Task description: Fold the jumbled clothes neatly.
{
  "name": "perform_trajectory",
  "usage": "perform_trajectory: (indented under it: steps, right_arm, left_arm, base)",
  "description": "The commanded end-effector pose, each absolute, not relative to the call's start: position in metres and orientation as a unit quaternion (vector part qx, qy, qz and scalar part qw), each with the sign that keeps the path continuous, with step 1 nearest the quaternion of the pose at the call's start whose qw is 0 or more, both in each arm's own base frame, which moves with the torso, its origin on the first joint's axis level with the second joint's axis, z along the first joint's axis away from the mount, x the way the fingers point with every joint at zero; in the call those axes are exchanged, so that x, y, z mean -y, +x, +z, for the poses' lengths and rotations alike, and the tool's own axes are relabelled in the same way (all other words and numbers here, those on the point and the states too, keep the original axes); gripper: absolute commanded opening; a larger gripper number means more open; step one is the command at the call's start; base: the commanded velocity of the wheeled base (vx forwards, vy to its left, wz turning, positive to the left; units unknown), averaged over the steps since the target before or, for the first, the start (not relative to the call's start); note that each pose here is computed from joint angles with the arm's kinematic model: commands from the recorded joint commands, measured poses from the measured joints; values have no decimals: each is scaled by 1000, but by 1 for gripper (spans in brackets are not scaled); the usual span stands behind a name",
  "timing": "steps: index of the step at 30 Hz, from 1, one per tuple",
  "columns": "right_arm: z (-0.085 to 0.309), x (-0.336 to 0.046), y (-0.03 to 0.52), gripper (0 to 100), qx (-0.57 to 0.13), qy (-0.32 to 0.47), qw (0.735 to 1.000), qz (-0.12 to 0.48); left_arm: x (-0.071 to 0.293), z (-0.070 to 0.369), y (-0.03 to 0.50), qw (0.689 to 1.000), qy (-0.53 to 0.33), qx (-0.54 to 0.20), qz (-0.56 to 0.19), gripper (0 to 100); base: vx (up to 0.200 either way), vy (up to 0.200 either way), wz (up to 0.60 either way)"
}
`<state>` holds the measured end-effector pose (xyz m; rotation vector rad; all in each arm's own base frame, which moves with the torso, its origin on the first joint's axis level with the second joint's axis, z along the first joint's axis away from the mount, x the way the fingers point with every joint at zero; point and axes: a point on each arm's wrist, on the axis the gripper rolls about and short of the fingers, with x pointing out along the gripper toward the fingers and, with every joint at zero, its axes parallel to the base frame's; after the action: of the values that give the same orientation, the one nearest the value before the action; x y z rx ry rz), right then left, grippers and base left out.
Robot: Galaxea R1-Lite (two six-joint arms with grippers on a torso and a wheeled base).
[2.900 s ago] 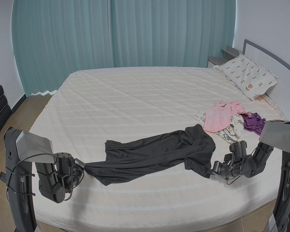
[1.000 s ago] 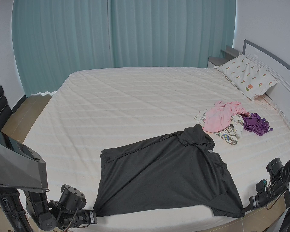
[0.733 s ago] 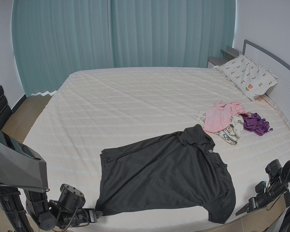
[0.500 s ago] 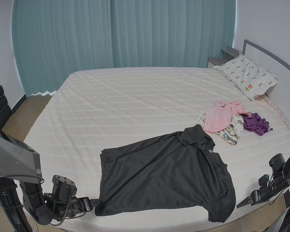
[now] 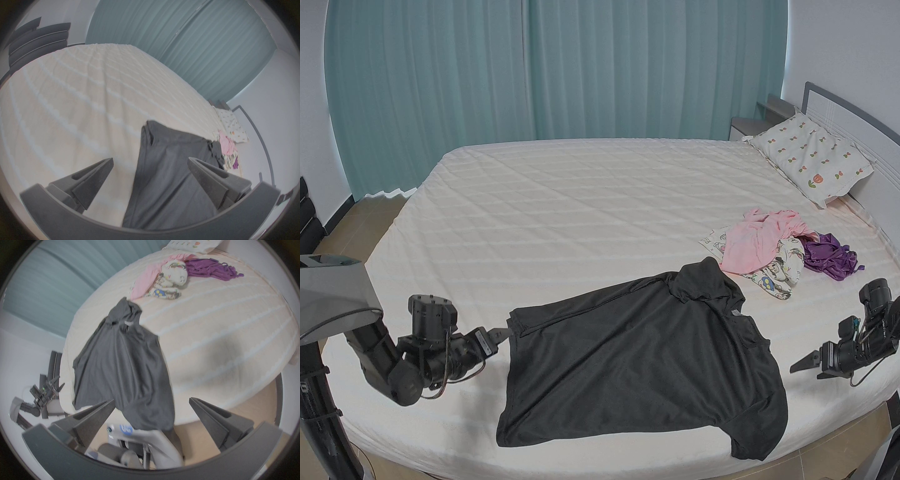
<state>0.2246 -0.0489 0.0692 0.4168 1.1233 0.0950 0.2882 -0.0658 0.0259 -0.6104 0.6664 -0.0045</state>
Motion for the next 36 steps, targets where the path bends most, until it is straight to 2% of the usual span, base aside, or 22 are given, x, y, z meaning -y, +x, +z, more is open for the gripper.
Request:
perform_trajectory:
  steps: [1,6,9,14,27,28,36]
  right_arm:
    - [46,34,276,100,-489,268,829,26]
    - [27,21,290,100,-454,310,836,13]
    - [22,20,292,100,-437,331,836,9]
    - [16,14,288,100,-430,368,824,0]
    - [7,11,285,100,-419,370,829,6]
    - [7,10,285,100,-420,369,829,8]
    - [6,8,283,100,-425,367,827,10]
  left_arm:
    - [62,16,362,887,-329,-323,34,100]
    - [65,11,403,868,-367,-331,57,100]
    - [64,7,415,867,-371,-328,62,100]
    - [68,-2,421,865,-371,-331,60,100]
    - [92,-18,435,872,-358,-330,48,100]
    - [93,-17,438,874,-356,-325,53,0]
    - [86,-12,459,889,-359,-265,107,0]
  base:
    - [0,0,0]
    - [0,0,0]
    - [0,0,0]
    - [0,0,0]
    - [0,0,0]
    - [0,0,0]
    - [0,0,0]
